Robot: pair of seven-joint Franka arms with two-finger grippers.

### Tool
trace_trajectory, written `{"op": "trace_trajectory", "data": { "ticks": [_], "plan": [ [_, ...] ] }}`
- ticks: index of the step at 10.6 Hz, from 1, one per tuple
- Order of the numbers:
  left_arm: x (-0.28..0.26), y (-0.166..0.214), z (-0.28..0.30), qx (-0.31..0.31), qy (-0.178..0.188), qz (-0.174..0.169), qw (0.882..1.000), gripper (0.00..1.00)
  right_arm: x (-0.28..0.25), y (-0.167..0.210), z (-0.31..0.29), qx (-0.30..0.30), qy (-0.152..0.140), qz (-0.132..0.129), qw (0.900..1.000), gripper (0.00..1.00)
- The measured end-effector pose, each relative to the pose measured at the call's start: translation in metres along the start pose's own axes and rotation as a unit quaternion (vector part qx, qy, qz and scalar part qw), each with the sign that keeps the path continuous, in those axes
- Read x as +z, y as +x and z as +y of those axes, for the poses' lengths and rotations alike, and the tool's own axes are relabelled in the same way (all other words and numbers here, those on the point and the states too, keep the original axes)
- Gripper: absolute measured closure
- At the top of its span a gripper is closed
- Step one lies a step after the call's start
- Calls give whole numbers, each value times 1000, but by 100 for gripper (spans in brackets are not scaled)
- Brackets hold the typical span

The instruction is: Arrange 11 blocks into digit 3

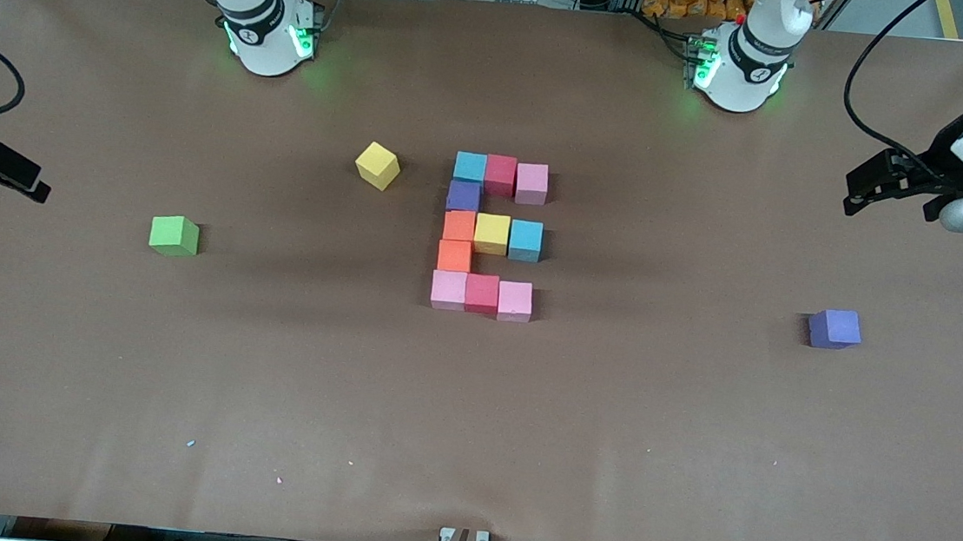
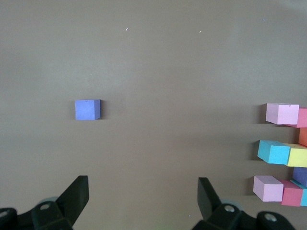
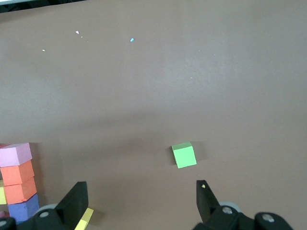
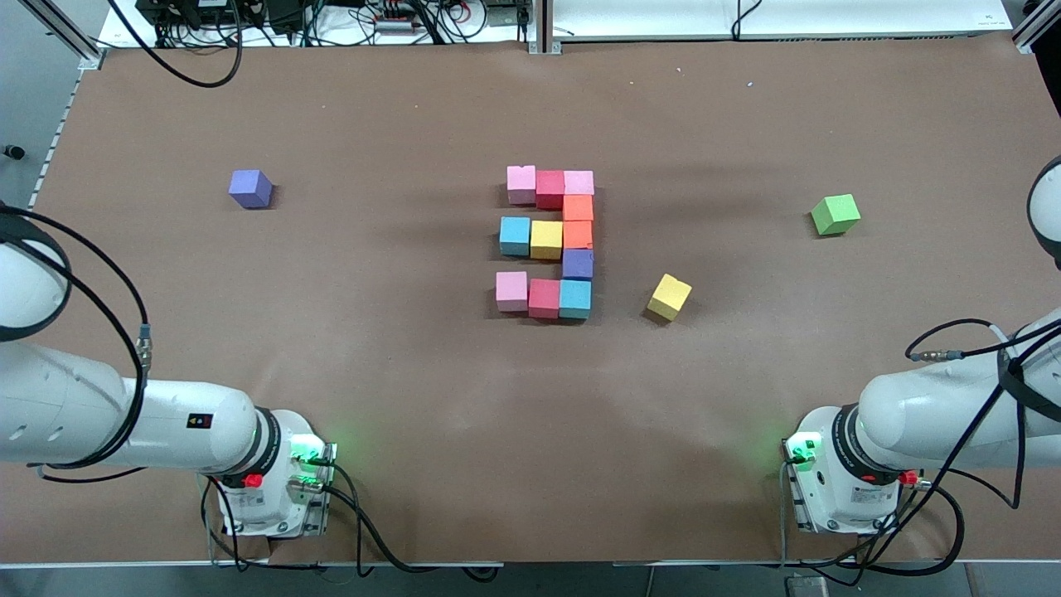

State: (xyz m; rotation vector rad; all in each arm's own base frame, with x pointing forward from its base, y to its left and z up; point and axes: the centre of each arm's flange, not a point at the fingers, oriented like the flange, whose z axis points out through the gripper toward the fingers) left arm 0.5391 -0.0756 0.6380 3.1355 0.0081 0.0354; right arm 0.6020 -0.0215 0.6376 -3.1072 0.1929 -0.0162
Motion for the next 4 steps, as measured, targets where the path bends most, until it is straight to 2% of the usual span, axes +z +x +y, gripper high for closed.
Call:
{"op": "trace_trajectory", "data": {
  "ticks": [4],
  "plan": [
    [-1,0,-1,0,0,1,1000,0,-1,0,0,0,0,2,1000,0]
  ]
}}
